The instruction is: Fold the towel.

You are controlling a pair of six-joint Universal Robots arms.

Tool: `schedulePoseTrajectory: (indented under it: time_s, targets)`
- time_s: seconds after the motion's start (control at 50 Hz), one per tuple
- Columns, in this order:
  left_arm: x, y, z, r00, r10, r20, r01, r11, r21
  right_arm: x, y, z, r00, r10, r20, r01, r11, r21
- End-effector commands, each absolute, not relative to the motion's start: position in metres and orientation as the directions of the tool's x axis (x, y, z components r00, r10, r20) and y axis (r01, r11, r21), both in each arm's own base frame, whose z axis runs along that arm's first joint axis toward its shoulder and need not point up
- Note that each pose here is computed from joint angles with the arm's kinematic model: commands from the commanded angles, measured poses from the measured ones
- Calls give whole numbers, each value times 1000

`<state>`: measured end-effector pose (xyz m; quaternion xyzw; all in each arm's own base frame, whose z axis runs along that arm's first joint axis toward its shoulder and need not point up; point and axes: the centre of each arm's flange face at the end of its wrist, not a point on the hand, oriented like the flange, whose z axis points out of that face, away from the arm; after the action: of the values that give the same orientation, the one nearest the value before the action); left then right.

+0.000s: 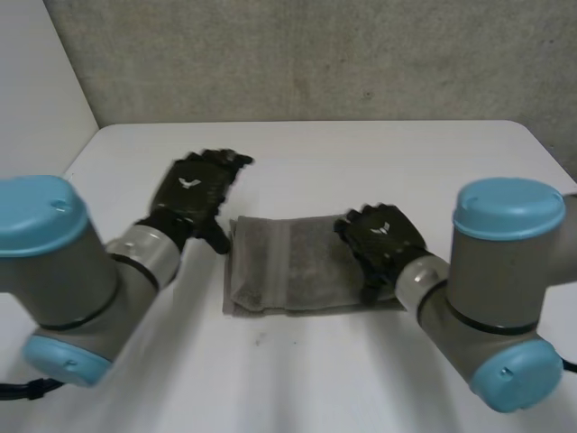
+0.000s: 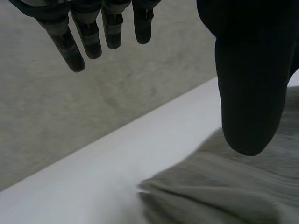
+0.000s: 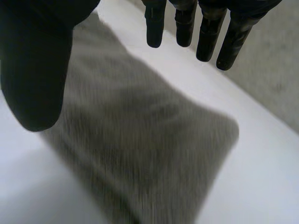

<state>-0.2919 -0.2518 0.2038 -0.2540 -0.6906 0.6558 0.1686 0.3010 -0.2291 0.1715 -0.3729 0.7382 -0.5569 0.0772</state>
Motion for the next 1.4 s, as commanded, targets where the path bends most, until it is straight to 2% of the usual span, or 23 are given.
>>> schedulePoseTrajectory:
  time_s: [0.02, 0.14, 0.26, 0.36, 0.46, 0.52, 0.56, 0.64, 0.7, 0.74, 0.76, 0.8, 0.86, 0.94, 0.98, 1.0, 1.04, 1.06, 1.1, 1.18, 1.26, 1.34, 1.4]
  targets:
    - [-321, -247, 170, -772, 628, -101, 173, 56, -983, 273, -240, 146, -744, -585, 324, -484, 137, -864]
    - [-318, -259, 147, -825, 548, -140, 227, 93, -969, 254, -245, 130, -731, -549, 405, -544, 109, -832]
    - [-312, -261, 134, -827, 512, -232, 319, 87, -944, 251, -252, 127, -714, -523, 465, -571, 53, -819]
    - [-306, -253, 128, -811, 510, -288, 382, 88, -920, 257, -261, 139, -710, -490, 506, -566, -30, -824]
    - [-301, -245, 137, -813, 506, -287, 377, 81, -923, 269, -275, 163, -686, -439, 580, -585, -141, -799]
    - [-296, -239, 146, -816, 502, -286, 369, 73, -926, 297, -263, 177, -640, -458, 617, -578, -242, -779]
    - [-293, -237, 153, -821, 495, -284, 361, 65, -930, 336, -234, 187, -574, -506, 644, -543, -353, -762]
    - [-285, -234, 164, -833, 476, -282, 350, 57, -935, 365, -210, 185, -505, -555, 660, -512, -423, -748]
    - [-269, -239, 173, -856, 435, -280, 338, 59, -939, 387, -189, 177, -448, -599, 663, -477, -467, -744]
    - [-255, -243, 182, -875, 395, -279, 327, 59, -943, 407, -158, 156, -338, -679, 652, -431, -504, -749]
    - [-255, -243, 182, -876, 395, -279, 327, 59, -943, 407, -158, 156, -337, -680, 651, -430, -504, -749]
    - [-246, -246, 188, -887, 368, -278, 320, 56, -946, 417, -132, 126, -205, -749, 630, -402, -522, -752]
    - [-239, -251, 191, -897, 344, -276, 314, 58, -948, 419, -127, 117, -173, -767, 618, -392, -522, -758]
    - [-238, -252, 194, -899, 340, -276, 310, 50, -949, 420, -133, 132, -225, -749, 623, -384, -519, -763]
    - [-241, -252, 197, -899, 344, -271, 302, 39, -953, 414, -148, 167, -354, -712, 607, -375, -487, -789]
    - [-241, -252, 197, -899, 344, -271, 302, 39, -953, 414, -148, 167, -355, -711, 607, -375, -486, -789]
    - [-246, -254, 204, -906, 348, -242, 266, 23, -964, 396, -172, 200, -514, -682, 521, -336, -398, -853]
    - [-246, -254, 204, -906, 348, -242, 266, 22, -964, 396, -172, 200, -514, -682, 520, -336, -398, -854]
    - [-260, -251, 217, -909, 375, -182, 195, -4, -981, 379, -184, 226, -611, -689, 391, -256, -295, -921]
    - [-273, -249, 230, -908, 404, -111, 113, -20, -993, 364, -191, 235, -651, -705, 281, -229, -170, -958]
    - [-280, -248, 235, -906, 422, -26, 49, 44, -998, 343, -208, 235, -703, -694, 155, -223, 9, -975]
    - [-288, -247, 225, -900, 436, 9, 46, 115, -992, 341, -215, 235, -707, -702, 88, -207, 87, -974]
    - [-295, -244, 212, -895, 447, 17, 70, 178, -981, 345, -224, 218, -688, -724, 42, -225, 158, -961]
